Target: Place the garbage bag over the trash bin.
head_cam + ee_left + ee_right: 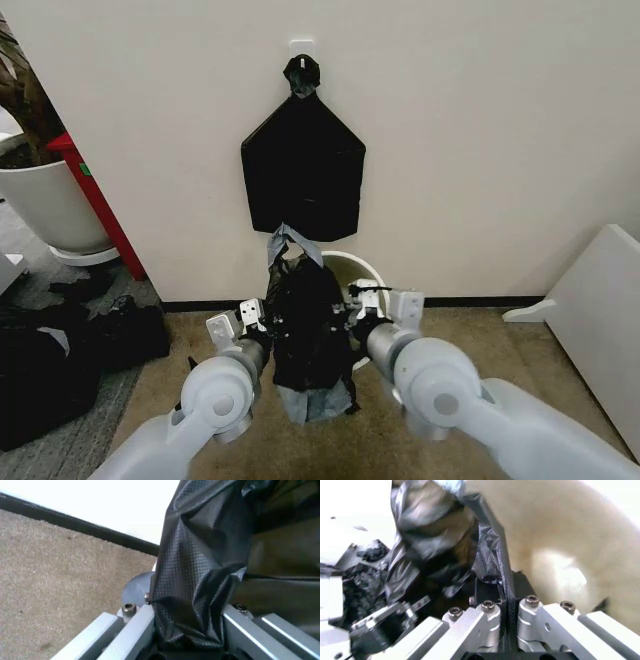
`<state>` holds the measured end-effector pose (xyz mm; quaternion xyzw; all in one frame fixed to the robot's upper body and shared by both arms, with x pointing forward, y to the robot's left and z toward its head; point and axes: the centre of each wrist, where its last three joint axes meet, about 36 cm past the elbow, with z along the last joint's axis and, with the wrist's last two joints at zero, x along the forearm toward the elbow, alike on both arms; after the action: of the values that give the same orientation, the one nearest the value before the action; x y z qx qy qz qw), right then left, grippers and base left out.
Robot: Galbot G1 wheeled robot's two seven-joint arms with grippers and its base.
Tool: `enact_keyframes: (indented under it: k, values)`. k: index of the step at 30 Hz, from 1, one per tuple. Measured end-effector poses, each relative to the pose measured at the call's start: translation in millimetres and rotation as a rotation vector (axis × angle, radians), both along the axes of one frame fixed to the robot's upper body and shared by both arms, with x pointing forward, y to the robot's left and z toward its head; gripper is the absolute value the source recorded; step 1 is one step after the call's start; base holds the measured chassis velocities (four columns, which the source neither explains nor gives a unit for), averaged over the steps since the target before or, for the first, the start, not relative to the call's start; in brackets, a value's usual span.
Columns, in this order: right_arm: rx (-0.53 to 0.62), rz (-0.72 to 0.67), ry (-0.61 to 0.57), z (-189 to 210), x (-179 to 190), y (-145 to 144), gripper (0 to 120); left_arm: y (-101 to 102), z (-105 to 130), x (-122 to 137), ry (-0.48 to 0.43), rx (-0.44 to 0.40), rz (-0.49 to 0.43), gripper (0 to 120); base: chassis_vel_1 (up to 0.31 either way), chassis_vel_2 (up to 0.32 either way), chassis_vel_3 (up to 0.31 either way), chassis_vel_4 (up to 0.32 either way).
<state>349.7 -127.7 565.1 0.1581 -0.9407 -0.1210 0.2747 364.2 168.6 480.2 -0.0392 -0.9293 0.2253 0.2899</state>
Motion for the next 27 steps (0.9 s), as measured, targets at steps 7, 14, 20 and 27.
enact_keyframes:
  k: [7,14,20,27]
  values:
    - [-0.063,-0.051,-0.051,9,5,-15,0,1,-3,3,0.005,0.003,0.005,0,0.0,0.0,0.0,0.0]
    - [-0.109,-0.078,-0.127,32,12,-40,0,1,-9,7,0.009,0.01,0.008,0,0.0,0.0,0.0,0.0]
    - [-0.135,-0.095,-0.131,33,28,-60,0,0,-13,6,0.0,0.01,-0.005,0,0.0,0.0,0.0,0.0]
    - [-0.07,0.051,-0.012,19,77,-117,0,6,-15,-1,-0.048,0.005,-0.052,0,0.0,0.0,0.0,0.0]
